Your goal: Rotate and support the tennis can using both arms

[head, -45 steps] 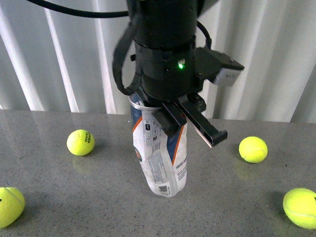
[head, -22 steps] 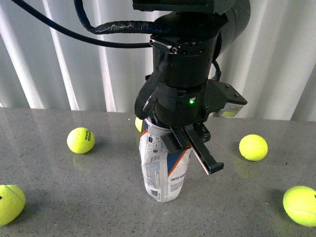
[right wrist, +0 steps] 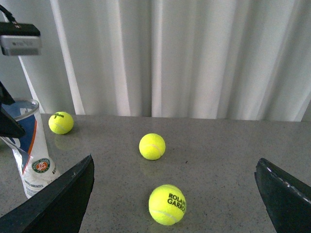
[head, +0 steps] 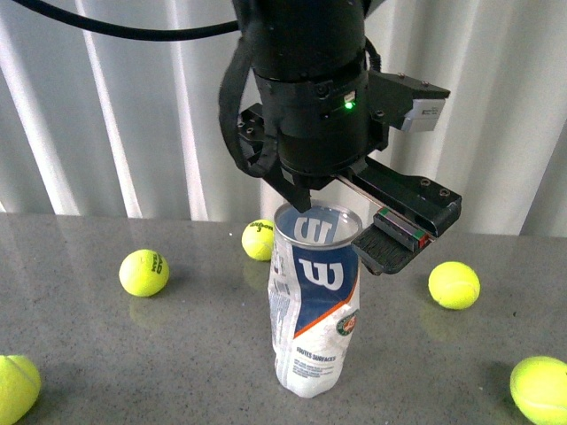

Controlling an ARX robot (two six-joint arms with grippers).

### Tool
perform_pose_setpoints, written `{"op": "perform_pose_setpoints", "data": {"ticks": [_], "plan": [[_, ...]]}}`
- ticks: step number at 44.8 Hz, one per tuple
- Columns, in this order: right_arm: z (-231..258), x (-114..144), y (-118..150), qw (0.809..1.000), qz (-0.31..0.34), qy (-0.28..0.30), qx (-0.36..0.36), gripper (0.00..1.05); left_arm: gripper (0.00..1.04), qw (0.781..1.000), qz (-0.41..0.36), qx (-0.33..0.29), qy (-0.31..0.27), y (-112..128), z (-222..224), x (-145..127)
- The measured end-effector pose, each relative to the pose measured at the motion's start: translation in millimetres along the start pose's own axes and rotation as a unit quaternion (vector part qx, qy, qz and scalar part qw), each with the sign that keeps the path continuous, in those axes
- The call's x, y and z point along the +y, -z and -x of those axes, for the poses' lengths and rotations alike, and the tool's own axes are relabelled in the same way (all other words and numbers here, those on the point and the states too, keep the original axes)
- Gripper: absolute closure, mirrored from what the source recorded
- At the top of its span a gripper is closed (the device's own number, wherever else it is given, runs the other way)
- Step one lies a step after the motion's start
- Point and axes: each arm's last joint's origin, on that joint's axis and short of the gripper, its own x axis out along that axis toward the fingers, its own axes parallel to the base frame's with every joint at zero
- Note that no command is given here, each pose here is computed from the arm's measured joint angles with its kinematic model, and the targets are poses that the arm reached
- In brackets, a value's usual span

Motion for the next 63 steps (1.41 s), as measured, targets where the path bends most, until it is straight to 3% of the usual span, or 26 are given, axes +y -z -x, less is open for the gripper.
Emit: {"op": "perform_pose_setpoints", "data": {"ticks": [9,14,21,22,24,27,34,38,43,49,63], "plan": [[0.0,0.0,0.0,1.000,0.000,0.000,0.000,0.07,0.07,0.994,0.087,-0.063,0.002,10.7,21.6,7.2],[0.0,0.0,0.0,1.000,0.000,0.000,0.000,0.07,0.07,0.979,0.160,-0.127,-0.006,14.7,33.3,9.5],[0.0,0.0,0.0,1.000,0.000,0.000,0.000,0.07,0.07,0.970,0.194,-0.145,-0.008,14.3,43.1,10.4],[0.0,0.0,0.0,1.000,0.000,0.000,0.000,0.07,0.09,0.967,0.193,-0.161,-0.035,14.8,42.3,9.6],[0.0,0.0,0.0,1.000,0.000,0.000,0.000,0.07,0.18,0.939,0.213,-0.226,-0.146,23.3,36.9,11.5],[0.0,0.0,0.0,1.000,0.000,0.000,0.000,0.07,0.27,0.898,0.243,-0.286,-0.231,41.8,35.4,12.1],[0.0,-0.1,0.0,1.000,0.000,0.001,0.000,0.07,0.48,0.813,0.287,-0.409,-0.298,100.0,50.8,17.1],[0.0,-0.1,0.0,1.000,0.000,0.001,0.000,0.07,0.61,0.790,0.294,-0.440,-0.309,132.2,61.4,18.0],[0.0,0.0,0.0,1.000,0.000,0.000,0.000,0.07,0.82,0.790,0.297,-0.433,-0.317,180.0,61.9,13.0],[0.0,0.0,0.0,1.000,0.000,0.000,0.000,0.07,1.02,0.801,0.294,-0.422,-0.305,211.4,58.3,4.5],[0.0,0.0,0.0,1.000,0.000,0.000,0.000,0.07,1.01,0.799,0.294,-0.425,-0.308,276.4,69.0,-14.5]]}}
